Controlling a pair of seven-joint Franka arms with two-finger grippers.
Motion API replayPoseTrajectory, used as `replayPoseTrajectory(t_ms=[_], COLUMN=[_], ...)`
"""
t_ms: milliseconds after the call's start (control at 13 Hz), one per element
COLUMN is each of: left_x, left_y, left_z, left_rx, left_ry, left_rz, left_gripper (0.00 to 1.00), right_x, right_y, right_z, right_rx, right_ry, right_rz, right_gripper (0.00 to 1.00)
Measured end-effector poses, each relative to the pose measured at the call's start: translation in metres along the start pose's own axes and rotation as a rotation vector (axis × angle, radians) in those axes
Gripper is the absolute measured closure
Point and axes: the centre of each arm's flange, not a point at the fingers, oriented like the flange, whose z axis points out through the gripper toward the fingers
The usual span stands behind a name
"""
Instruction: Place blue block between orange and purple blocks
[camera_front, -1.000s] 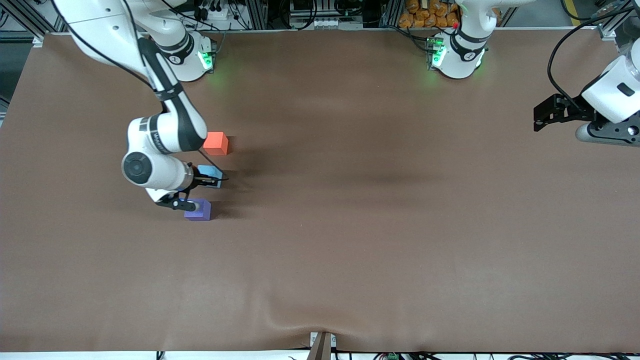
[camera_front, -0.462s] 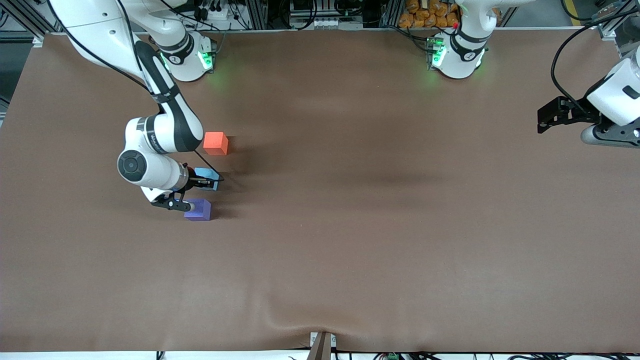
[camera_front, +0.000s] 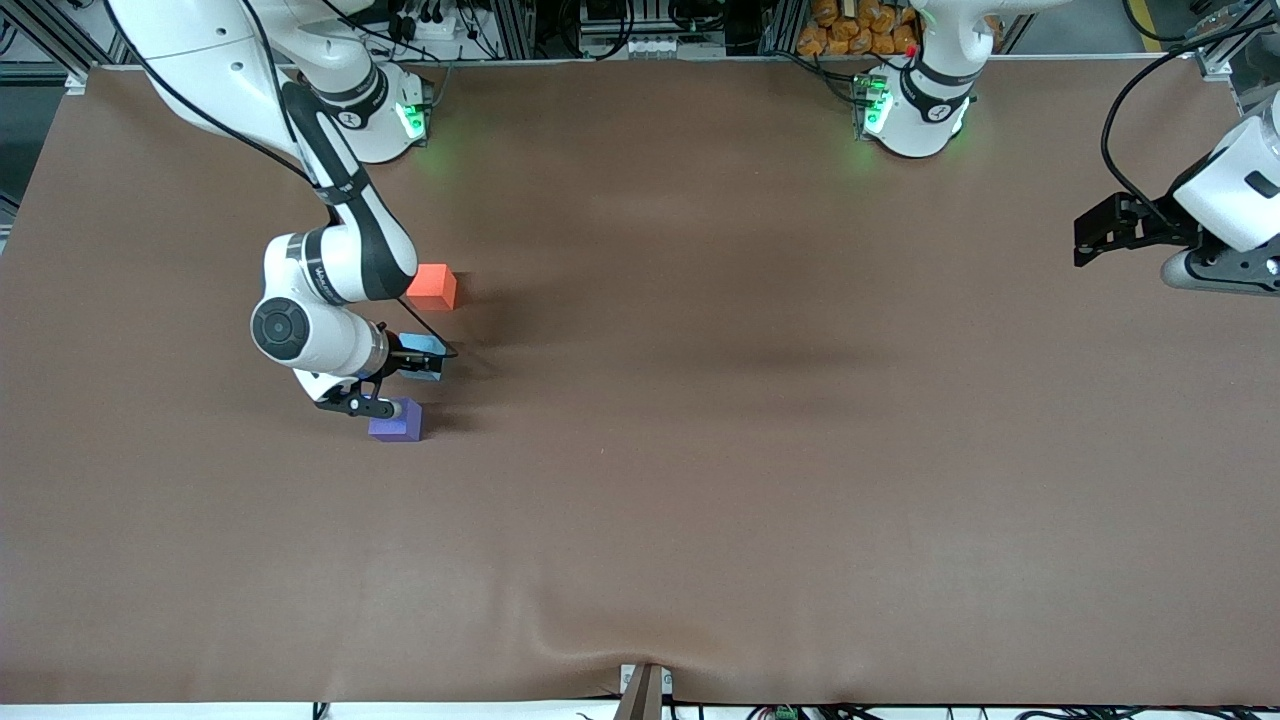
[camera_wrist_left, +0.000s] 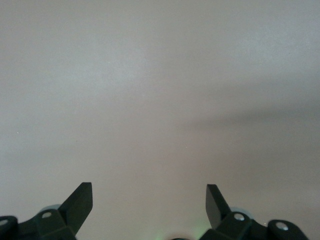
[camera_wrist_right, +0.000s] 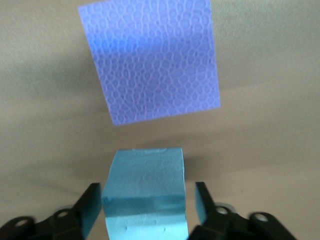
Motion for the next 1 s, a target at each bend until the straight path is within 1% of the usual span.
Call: replayPoseTrajectory(t_ms=[77,154,231,385,538,615,769,846,1000], left_x=[0.000,0.000,0.000,0.000,0.000,0.001,0.001,0.001,0.001], left_y=[0.000,0.000,0.000,0.000,0.001,0.001,0.001,0.001,0.001], left_z=[0.000,0.000,0.000,0.000,0.000,0.000,0.000,0.000,0.000], left_rx=[0.000,0.000,-0.001,-0.001,-0.006,-0.008,-0.009,-0.010,-0.010], left_ry=[0.000,0.001,0.001,0.003,0.004,0.004,0.004,0.004,0.004], left_rz=[0.000,0.000,0.000,0.001,0.001,0.001,0.001,0.001,0.001], left_gripper=[0.00,0.00,0.00,0.00,0.00,0.00,0.00,0.00,0.00], right_x=[0.002,0.007,0.010,0.012,0.010,0.008,-0.005,-0.013,-0.022], right_y=[-0.003,-0.007,-0.012,-0.020,-0.031,-0.034,-0.031,-0.024,0.000], right_z=[-0.016,-0.043,-0.076,-0.144,-0.214,-0.248,-0.320,-0.349,-0.382], right_rx=[-0.004,-0.002,0.005,0.022,0.043,0.040,0.017,0.016,0.028], right_ry=[-0.032,-0.051,-0.055,-0.033,0.026,0.057,0.094,0.104,0.092], right_rz=[-0.004,-0.009,-0.015,-0.034,-0.060,-0.076,-0.091,-0.088,-0.068], right_gripper=[0.00,0.00,0.00,0.00,0.00,0.00,0.00,0.00,0.00])
